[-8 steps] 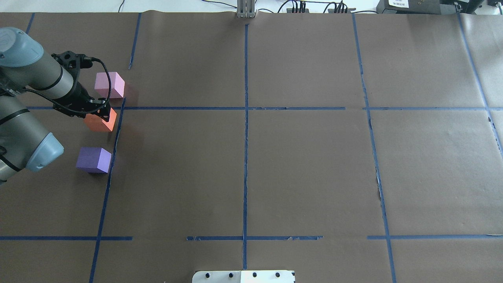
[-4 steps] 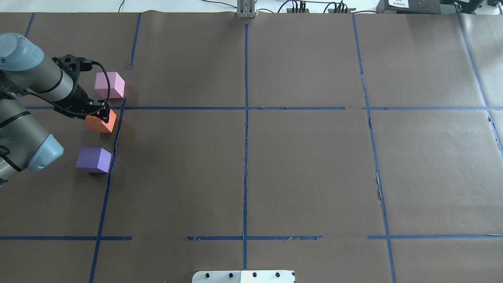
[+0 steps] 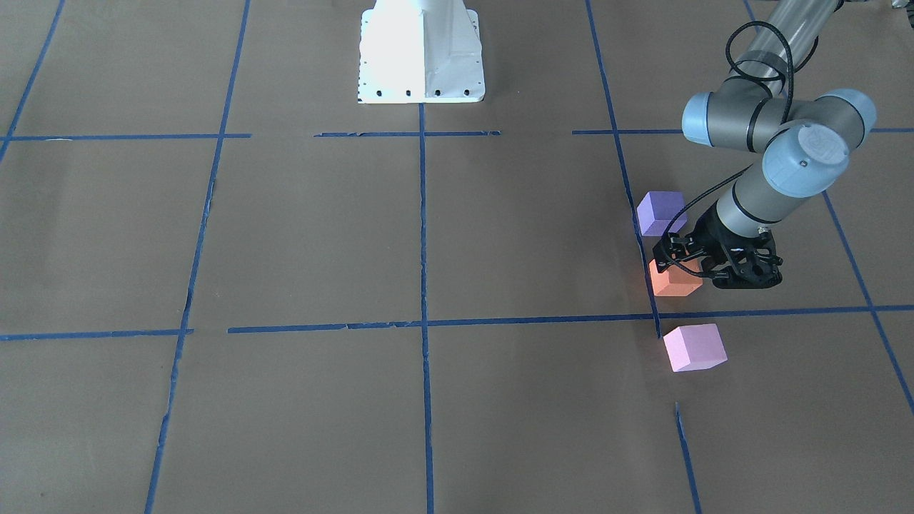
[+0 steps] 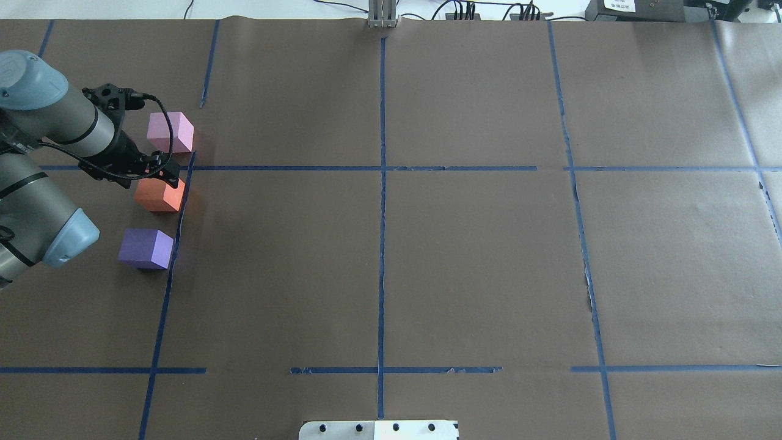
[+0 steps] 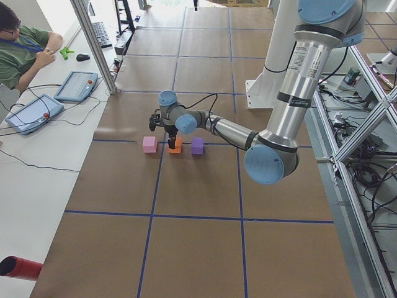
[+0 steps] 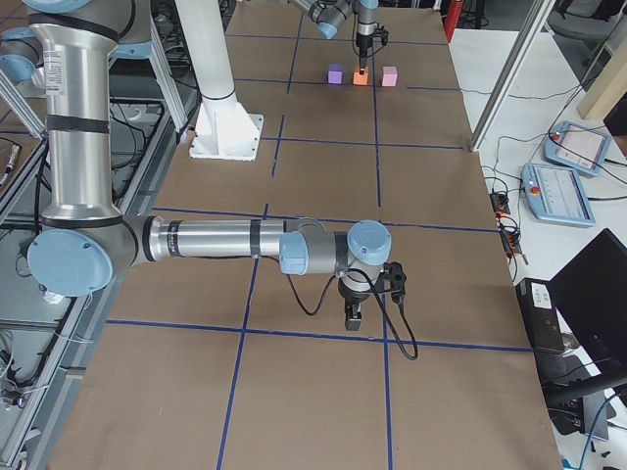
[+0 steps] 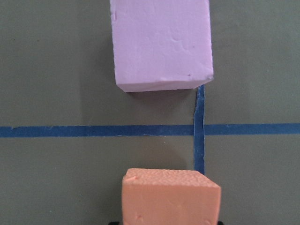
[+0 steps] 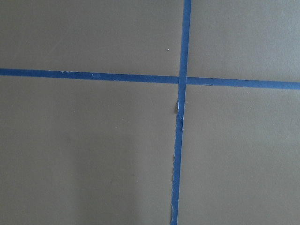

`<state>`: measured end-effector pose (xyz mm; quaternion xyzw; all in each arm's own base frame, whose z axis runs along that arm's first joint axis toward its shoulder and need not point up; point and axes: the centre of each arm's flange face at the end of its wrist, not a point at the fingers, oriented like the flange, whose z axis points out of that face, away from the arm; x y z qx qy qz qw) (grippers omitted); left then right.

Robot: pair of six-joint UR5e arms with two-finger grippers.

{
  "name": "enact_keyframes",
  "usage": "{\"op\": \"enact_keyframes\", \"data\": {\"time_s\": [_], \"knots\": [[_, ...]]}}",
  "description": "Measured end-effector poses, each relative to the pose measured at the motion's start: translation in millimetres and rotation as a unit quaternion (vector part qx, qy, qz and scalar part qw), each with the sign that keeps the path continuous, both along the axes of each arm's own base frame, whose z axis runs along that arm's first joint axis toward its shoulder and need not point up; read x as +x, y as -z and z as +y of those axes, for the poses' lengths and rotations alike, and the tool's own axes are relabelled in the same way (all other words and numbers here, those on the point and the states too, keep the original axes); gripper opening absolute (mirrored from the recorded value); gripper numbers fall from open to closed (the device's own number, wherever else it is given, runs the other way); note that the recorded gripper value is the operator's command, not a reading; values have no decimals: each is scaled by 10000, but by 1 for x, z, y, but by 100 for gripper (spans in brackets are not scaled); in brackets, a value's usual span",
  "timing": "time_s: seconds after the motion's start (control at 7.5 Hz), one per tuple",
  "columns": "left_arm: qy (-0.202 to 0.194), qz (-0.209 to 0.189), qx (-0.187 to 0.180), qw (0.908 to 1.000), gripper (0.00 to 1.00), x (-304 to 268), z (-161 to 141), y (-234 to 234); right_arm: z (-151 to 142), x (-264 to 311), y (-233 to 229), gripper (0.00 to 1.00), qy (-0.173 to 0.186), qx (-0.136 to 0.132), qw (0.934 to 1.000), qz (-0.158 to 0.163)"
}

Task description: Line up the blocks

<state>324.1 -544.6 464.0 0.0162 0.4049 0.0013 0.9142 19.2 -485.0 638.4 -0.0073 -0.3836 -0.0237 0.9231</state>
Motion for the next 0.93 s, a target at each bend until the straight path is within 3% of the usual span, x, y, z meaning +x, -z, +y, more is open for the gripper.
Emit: {"op": "enact_keyframes", "data": {"time_s": [0.4, 0.93], "knots": [[80, 73, 160, 9998, 100, -11, -5, 19, 0, 0, -1, 100, -1, -4, 10000, 6], [88, -19, 1163, 9932, 100, -117, -36, 53, 0, 0, 0, 100, -4, 3, 10000, 4]]}}
